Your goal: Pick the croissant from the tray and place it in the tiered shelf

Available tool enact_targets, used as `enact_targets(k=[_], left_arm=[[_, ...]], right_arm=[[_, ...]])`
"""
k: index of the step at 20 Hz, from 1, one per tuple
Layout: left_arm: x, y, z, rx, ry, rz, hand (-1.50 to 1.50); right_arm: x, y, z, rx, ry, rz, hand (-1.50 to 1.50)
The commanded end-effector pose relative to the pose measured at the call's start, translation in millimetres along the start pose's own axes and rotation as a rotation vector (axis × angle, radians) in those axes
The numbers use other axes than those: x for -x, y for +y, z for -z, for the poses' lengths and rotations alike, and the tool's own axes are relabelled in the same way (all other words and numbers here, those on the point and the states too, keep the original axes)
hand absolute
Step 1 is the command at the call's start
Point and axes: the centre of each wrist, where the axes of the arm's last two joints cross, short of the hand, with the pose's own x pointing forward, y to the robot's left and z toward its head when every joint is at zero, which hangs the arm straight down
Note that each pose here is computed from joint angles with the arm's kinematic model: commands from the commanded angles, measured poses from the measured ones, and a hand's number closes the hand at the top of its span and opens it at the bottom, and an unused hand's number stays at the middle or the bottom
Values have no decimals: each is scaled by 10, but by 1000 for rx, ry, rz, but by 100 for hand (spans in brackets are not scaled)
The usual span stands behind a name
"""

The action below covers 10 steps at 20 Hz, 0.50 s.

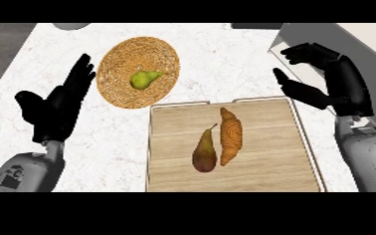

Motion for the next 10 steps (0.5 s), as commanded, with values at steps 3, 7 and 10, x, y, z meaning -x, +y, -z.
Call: enact_targets(k=[3, 7, 10], left_arm=[[-89, 131, 215, -13, 20, -90, 0], [76, 165, 88, 6, 31, -90, 0], [117, 48, 152, -5, 20, -72, 0]], right_arm=[[-143, 363, -43, -120, -47, 202, -150], [-687, 292, 2, -255, -71, 56, -150], [-972, 494, -101, -374, 26, -108, -150]])
